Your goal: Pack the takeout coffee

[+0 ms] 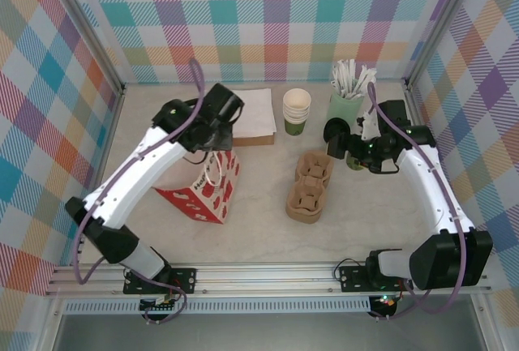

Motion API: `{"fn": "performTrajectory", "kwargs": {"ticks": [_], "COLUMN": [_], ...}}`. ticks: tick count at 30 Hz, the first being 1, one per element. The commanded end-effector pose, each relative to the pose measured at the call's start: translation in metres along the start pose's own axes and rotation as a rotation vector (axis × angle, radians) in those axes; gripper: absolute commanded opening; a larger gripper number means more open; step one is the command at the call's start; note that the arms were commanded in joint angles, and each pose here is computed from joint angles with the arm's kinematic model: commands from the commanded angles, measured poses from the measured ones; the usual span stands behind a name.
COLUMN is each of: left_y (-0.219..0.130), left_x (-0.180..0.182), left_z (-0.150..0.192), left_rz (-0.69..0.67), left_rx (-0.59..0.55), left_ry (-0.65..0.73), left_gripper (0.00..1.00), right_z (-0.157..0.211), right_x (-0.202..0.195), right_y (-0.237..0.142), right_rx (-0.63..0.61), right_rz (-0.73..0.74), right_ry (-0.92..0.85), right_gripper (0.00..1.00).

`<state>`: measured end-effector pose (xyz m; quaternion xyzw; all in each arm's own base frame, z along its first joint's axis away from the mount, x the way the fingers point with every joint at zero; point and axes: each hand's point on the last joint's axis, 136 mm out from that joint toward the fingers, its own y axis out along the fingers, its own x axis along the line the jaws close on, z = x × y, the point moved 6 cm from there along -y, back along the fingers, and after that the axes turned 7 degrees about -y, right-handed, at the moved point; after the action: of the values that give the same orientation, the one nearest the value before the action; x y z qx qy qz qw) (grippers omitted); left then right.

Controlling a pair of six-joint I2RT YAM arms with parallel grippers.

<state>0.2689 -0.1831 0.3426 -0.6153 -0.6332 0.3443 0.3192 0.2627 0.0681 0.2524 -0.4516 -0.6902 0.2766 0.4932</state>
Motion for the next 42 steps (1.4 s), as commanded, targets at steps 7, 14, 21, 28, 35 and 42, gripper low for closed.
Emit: {"fn": "performTrajectory", "kwargs": {"ticks": [7,14,21,28,35,42], "left_y": [0.017,0.000,-0.026,-0.066,-0.083,-0.087], "left_x": [-0.050,-0.050,-0.042,-0.010,0.043,0.115], "left_z": [-0.004,-0.009,-0.017,-0.023,0.011,0.066], "left_rz": [0.071,0.140,0.235,0.319,0.322,0.190], "left_rx": [0.025,-0.005,-0.057,-0.170,-0.247,-0.321], "left_ry": [0.053,0.053,0.005,-0.083,-0.230,-0.386], "left_gripper": [0.22,0.56,0.85,0.96,0.99,1.00], "right_z": [0.002,-0.006,-0.013,-0.007,0.009,0.022], "right_x": [-0.003,0.002,0.010,0.021,0.041,0.055], "right_y": [-0.006,-0.015,-0.014,-0.010,0.016,0.049], "right_rx": [-0.040,-0.119,-0.066,0.002,0.205,0.378], "right_rz": [0.056,0.047,-0.048,-0.007,0.121,0.181], "right_ry": [-0.123,-0.256,-0.264,-0.465,-0.724,-0.916], "right_gripper": [1.00,1.00,1.00,1.00,1.00,0.99]}}
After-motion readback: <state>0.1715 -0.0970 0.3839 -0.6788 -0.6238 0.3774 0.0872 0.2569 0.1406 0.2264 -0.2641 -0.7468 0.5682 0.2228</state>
